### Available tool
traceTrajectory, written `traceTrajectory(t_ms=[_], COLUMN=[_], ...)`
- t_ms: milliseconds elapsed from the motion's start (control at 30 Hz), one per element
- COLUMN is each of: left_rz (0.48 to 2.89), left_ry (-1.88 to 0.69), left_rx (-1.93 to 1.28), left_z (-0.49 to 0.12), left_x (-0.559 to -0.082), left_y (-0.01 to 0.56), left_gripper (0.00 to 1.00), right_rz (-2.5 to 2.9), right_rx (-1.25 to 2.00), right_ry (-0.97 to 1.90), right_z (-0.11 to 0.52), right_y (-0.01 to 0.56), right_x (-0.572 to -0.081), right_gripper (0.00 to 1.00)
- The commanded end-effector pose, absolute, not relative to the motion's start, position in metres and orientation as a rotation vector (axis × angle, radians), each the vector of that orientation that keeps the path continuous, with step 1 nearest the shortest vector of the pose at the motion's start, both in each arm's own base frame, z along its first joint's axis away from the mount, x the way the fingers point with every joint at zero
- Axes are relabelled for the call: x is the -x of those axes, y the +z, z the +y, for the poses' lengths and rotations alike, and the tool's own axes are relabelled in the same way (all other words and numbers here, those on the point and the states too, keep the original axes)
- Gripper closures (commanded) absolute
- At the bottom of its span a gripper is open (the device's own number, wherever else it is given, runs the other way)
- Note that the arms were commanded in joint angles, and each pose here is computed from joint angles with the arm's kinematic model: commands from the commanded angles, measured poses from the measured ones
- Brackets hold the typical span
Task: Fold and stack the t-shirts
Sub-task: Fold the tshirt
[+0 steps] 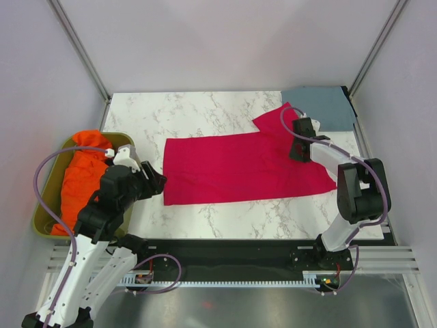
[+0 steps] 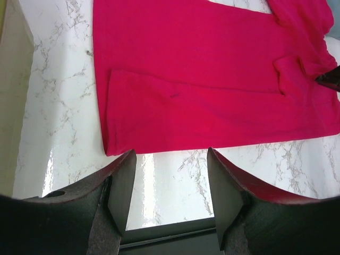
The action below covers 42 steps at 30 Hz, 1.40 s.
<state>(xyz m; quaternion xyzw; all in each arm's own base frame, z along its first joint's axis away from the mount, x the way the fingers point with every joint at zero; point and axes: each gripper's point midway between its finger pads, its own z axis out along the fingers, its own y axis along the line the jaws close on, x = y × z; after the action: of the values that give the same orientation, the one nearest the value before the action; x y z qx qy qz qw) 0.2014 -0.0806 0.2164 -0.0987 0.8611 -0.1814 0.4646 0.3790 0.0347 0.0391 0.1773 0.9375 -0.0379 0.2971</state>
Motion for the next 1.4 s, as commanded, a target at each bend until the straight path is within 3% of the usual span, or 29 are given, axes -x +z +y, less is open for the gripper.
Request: traceTrajectory(t_ms=[0,67,167,267,400,500,533,900,1367], left_rz=[2.094,2.089,2.083,2.079,2.072,2.083,2.081,2.092,2.112], left_ry=[-0.422,-0.419,-0.42,-0.383,-0.367,-0.362,-0.362,-0.355,-0.343], left_rx=[0.219,0.222,0.208,0.201,0.191,0.191,0.194,0.199,0.213], left_z=[-0.079,-0.078,-0.078,-0.074,-0.072,-0.072,-0.072,-0.072,-0.07], left_x=[-0.206,-0.206,-0.206,-0.209,-0.21,-0.211,-0.211,-0.213,-0.216], left_y=[0.219,0.221,0.225,0.228,0.23,0.226,0.226,0.222,0.217], left_gripper=[0.37,0.37,0.37,0.37,0.36,0.36,0.36,0.36,0.36], right_rz=[2.458,2.446,2.397,2.325,2.216,2.192,2.231,2.208,2.115], right_rx=[-0.43,-0.436,-0.454,-0.436,-0.383,-0.365,-0.361,-0.306,-0.288], right_ry=[-0.172,-0.213,-0.206,-0.219,-0.154,-0.129,-0.137,-0.13,-0.183], right_z=[0.025,0.019,0.018,0.014,0.024,0.032,0.033,0.043,0.033], right_y=[0.061,0.063,0.079,0.108,0.158,0.162,0.138,0.092,0.106], right_x=[-0.398,-0.4,-0.417,-0.452,-0.516,-0.556,-0.567,-0.651,-0.668], right_gripper=[0.69,0.59,0.64,0.61,0.45,0.32,0.29,0.3,0.32])
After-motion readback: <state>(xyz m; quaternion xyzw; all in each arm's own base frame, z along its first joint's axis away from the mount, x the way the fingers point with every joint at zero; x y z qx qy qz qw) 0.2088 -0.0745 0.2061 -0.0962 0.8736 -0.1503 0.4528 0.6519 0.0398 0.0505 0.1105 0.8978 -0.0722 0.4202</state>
